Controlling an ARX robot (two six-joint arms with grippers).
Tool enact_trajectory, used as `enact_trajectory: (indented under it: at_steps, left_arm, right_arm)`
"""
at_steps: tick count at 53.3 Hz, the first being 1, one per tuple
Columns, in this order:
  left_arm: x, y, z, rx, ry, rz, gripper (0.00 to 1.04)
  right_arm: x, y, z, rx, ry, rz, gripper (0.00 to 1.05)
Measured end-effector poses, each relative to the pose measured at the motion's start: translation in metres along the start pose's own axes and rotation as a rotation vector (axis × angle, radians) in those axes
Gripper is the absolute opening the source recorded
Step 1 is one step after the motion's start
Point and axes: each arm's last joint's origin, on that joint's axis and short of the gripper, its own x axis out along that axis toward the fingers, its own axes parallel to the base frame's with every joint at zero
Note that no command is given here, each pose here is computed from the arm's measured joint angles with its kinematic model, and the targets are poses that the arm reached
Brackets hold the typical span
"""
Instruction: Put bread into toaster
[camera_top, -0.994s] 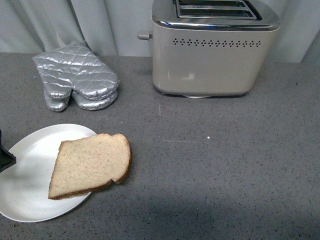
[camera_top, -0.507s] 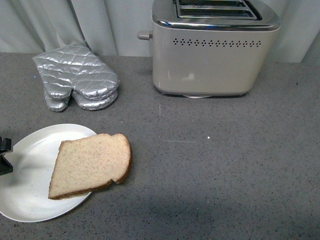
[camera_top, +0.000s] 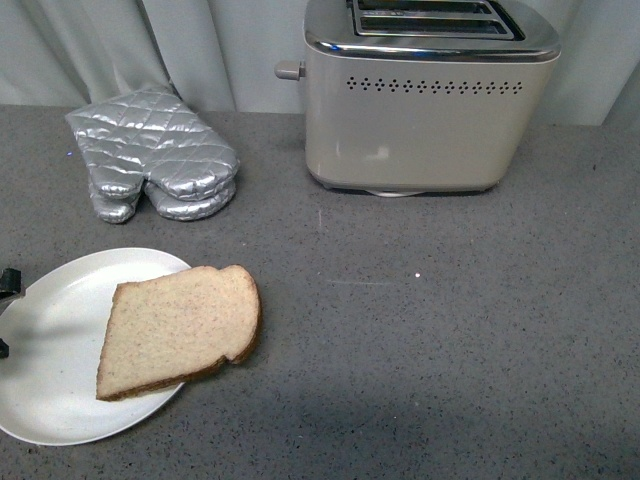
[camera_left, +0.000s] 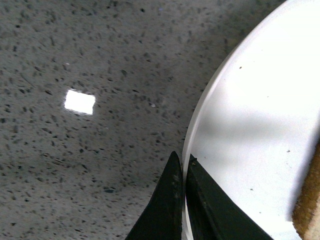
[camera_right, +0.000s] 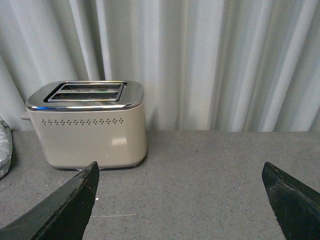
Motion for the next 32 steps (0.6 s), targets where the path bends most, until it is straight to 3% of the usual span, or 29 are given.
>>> enact_trajectory:
  at_steps: [18,32]
  left_arm:
    - [-0.033,-0.045,0.008,-0.039,-0.076,-0.188,0.03]
    - [-0.016,-0.128,0.000,0.055,-0.039,-0.310,0.03]
  right_arm:
    - [0.000,0.000,0.000,0.000,0.000,0.000,0.95]
    - [0.000,0.000,0.000,0.000,0.000,0.000,0.95]
